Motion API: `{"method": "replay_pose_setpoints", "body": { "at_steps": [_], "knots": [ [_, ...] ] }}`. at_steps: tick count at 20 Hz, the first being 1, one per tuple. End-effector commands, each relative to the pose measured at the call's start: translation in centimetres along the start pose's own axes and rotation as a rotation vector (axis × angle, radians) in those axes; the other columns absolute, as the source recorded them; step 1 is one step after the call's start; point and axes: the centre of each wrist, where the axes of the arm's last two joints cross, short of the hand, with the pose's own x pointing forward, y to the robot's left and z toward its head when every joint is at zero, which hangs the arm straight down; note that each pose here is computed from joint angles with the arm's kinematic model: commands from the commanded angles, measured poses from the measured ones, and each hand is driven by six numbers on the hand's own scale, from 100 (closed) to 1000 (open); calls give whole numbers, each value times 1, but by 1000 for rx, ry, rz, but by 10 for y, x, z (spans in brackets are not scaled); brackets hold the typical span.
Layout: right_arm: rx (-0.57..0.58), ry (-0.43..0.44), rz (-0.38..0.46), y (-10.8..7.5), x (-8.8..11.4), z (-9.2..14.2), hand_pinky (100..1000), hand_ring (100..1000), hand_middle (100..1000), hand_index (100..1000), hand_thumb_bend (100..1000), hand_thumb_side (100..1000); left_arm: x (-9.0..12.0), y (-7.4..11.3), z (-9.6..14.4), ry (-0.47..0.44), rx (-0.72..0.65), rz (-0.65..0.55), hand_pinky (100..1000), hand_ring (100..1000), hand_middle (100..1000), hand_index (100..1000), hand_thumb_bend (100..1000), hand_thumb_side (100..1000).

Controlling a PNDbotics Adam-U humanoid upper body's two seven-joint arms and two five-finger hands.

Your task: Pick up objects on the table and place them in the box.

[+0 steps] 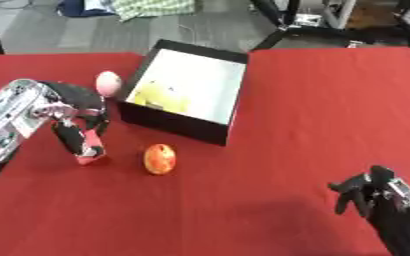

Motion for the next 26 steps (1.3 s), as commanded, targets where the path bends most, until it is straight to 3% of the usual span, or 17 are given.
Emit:
{"method": "replay_pose_setpoints", "body": {
  "at_steps": [1,8,17,19,21,22,24,26],
  "knots": [
    [3,-11,22,-3,5,-1,875,419,200,564,100,1000,-6,13,17,19,68,8,786,561,376,554,216,297],
    [3,-9,23,-3,5,0,875,419,200,564,100,1000,3,47,61,-2,200,-5,787,545,364,548,198,227],
    [-1,-12,23,-4,4,0,875,419,200,564,100,1000,14,69,97,-26,298,-17,787,536,354,543,171,216],
    [0,-11,23,-4,4,0,875,419,200,564,100,1000,16,72,103,-25,313,-25,789,545,377,563,208,222],
    [3,-13,22,-3,5,0,875,419,200,564,100,1000,17,71,104,-8,277,-43,812,627,542,725,295,469],
    [4,-14,22,-4,5,-1,875,419,200,564,100,1000,16,67,101,11,246,-54,835,750,737,891,423,746],
    [5,-16,22,-4,5,-1,875,419,200,564,100,1000,11,56,90,64,183,-66,848,805,833,971,518,908],
    [6,-18,21,-4,5,-2,875,419,200,564,100,1000,1,40,73,128,110,-35,857,821,864,991,541,965]
  ]
}}
